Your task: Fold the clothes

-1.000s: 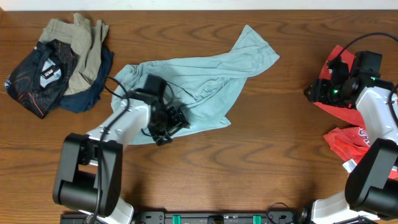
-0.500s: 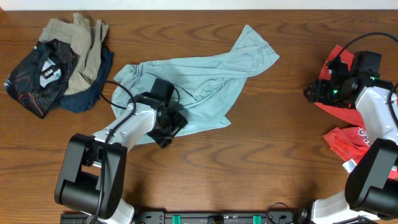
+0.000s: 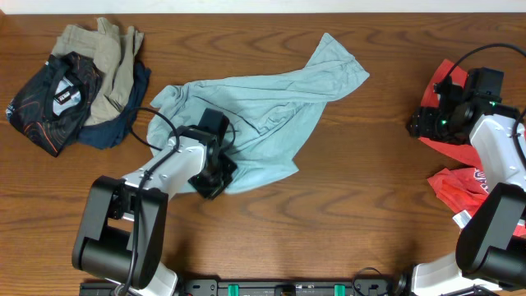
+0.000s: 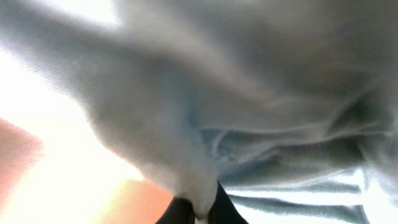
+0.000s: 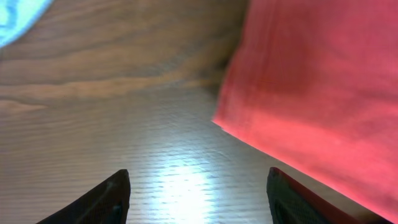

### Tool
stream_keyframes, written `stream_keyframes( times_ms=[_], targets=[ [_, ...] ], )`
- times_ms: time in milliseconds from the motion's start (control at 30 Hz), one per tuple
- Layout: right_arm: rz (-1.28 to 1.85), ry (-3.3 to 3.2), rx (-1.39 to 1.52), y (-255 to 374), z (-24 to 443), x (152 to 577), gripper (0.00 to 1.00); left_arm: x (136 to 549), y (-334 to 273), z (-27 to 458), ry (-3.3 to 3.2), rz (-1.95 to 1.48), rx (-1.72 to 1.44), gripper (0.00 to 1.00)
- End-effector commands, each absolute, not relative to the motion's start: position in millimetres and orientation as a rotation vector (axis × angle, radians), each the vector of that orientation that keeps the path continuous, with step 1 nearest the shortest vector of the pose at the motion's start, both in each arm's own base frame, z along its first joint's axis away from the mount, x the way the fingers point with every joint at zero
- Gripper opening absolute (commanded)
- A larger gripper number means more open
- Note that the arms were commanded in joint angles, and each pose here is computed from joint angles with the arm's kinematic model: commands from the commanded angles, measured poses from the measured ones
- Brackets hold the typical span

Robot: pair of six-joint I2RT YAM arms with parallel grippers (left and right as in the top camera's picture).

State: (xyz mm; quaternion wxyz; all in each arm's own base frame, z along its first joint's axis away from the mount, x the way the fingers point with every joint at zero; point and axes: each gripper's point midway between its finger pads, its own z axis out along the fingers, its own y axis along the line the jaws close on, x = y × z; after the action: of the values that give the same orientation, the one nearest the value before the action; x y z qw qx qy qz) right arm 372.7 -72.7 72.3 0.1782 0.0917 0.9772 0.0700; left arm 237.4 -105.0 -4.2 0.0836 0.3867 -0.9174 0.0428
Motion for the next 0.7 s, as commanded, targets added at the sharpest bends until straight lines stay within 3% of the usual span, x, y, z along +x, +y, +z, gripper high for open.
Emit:
stream_keyframes(
  times_ms=[0,133,300,533,667],
  targets=[
    [0.083,2.803,0.279,-85,66,365,0.69,211,-78,-4,-2.715,-0.012,0.989,0.06],
    [0.076,2.807,0.286,-87,66,364,0.62,182,-31,7,-2.602,-0.221,0.993,0.06],
    [0.173,2.795,0.212,-73,67,367,0.53,184,10,7,-2.509,-0.228,1.213,0.06],
    [0.274,2.807,0.144,-60,48,375,0.22,197,25,2,-2.469,-0.111,1.382,0.06],
    [0.284,2.817,0.193,-64,20,386,0.13,204,22,0,-2.491,-0.079,1.387,0.06]
  ],
)
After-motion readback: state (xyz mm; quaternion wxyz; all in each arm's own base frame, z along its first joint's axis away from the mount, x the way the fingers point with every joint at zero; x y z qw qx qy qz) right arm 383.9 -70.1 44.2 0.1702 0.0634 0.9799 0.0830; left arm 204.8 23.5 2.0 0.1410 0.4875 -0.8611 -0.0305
